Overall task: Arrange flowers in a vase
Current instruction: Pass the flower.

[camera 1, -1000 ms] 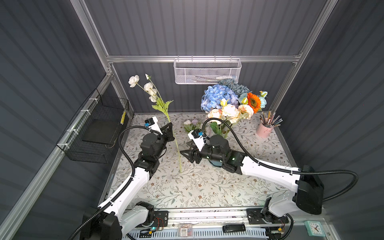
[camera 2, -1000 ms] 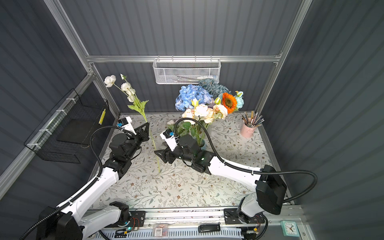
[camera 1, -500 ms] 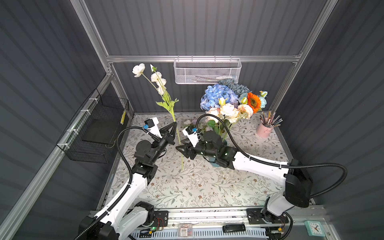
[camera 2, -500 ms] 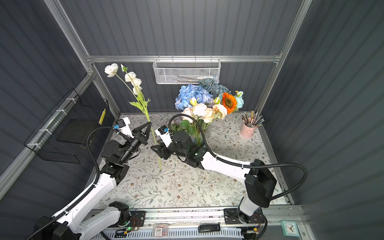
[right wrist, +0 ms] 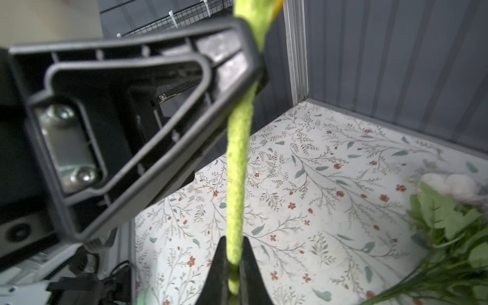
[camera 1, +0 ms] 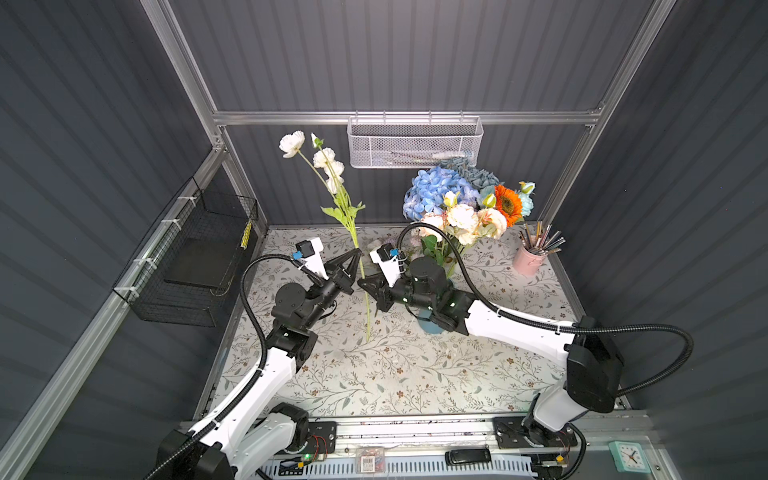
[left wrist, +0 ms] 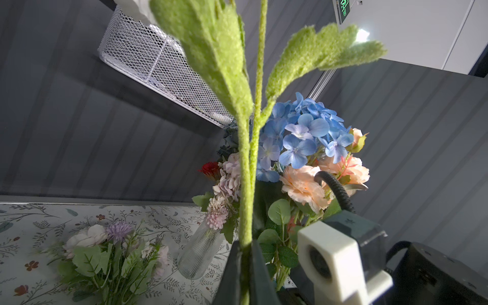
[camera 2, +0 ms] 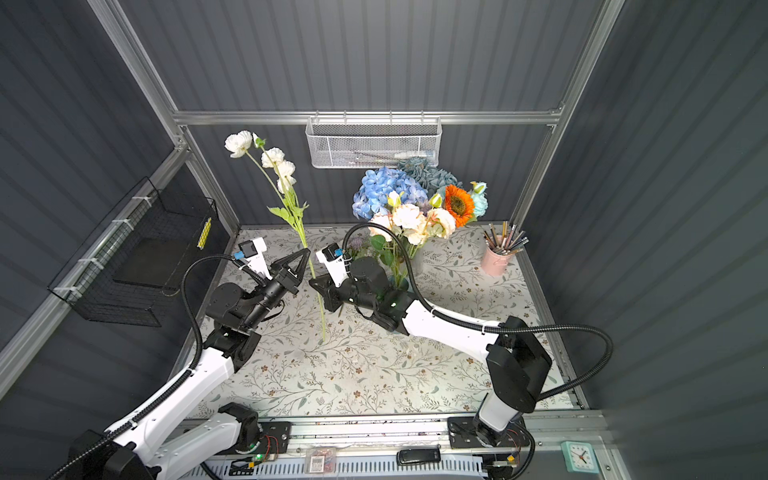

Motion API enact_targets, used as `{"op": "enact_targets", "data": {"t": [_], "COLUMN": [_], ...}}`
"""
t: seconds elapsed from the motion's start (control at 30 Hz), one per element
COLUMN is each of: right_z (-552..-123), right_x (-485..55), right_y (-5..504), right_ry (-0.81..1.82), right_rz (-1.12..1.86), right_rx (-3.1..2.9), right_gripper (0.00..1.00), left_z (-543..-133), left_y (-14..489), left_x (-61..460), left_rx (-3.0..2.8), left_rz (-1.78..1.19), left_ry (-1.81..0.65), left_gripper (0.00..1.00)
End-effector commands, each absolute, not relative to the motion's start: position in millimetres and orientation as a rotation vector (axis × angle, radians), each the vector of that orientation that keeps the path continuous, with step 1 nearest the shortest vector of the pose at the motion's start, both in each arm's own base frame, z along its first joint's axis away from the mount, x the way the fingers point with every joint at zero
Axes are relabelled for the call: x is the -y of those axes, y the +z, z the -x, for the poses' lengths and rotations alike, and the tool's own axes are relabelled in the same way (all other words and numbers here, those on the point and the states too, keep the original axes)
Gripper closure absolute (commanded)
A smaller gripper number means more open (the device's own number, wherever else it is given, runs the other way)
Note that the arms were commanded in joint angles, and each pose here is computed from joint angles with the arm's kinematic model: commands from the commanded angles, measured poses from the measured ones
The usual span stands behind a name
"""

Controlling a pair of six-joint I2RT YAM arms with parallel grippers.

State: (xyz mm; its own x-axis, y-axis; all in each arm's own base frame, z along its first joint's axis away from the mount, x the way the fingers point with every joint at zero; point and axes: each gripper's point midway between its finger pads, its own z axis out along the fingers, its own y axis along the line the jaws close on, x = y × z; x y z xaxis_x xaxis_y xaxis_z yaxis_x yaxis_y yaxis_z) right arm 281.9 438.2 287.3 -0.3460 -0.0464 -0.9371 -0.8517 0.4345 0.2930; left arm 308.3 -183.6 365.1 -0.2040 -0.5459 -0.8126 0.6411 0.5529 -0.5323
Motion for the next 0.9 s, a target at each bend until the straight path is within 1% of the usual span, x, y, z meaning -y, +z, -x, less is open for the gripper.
{"op": "enact_targets", "data": {"t": [0.0, 0.03, 0.1, 0.13, 0.17, 0.2, 0.33, 0.43, 0.57, 0.63, 0.87], "right_z": [-287.2, -286.9, -287.0, -286.7, -286.7, -286.8, -287.4, -288.1, -286.7, -282.9, -259.2], "right_x": [-438.4, -437.8, -436.2, -435.1, -434.0, -432.7, -424.7, -418.5, -408.8, -405.0, -389.9], "right_y": [296.6, 296.3, 296.4, 296.9, 297.0, 296.8, 299.3, 302.4, 316.9, 327.3, 365.6], "right_ry": [1.046, 1.045, 1.038, 1.035, 1.028, 1.020, 0.976, 0.934, 0.889, 0.886, 0.907], "right_rz": [0.764, 0.764, 0.760, 0.760, 0.760, 0.761, 0.756, 0.758, 0.760, 0.764, 0.823], "right_rx": [-1.695, -1.695, -1.695, -1.693, -1.691, -1.691, -1.686, -1.676, -1.632, -1.605, -1.492], "right_gripper": [1.00, 1.00, 1.00, 1.00, 1.00, 1.00, 1.00, 1.00, 1.00, 1.00, 1.00], "left_z": [-299.4, -300.3, -305.2, -309.9, -313.6, -315.0, -319.5, -324.7, -337.8, -344.1, -370.8], "left_y": [373.9, 373.6, 368.9, 364.4, 358.6, 356.0, 351.5, 347.7, 325.1, 308.8, 264.8], "left_x": [186.2, 185.9, 183.0, 179.2, 174.8, 171.8, 157.2, 133.2, 88.3, 76.9, 91.1], "left_rx": [-1.378, -1.381, -1.401, -1.417, -1.428, -1.432, -1.440, -1.436, -1.443, -1.461, -1.541], "left_rz": [-0.111, -0.106, -0.078, -0.038, -0.004, 0.014, 0.079, 0.172, 0.368, 0.437, 0.491], "left_ry": [-1.105, -1.103, -1.082, -1.068, -1.051, -1.040, -1.002, -0.972, -0.946, -0.945, -1.063], "left_gripper": [1.00, 0.84, 0.48, 0.26, 0.06, 0.01, 0.00, 0.00, 0.00, 0.00, 0.00]}}
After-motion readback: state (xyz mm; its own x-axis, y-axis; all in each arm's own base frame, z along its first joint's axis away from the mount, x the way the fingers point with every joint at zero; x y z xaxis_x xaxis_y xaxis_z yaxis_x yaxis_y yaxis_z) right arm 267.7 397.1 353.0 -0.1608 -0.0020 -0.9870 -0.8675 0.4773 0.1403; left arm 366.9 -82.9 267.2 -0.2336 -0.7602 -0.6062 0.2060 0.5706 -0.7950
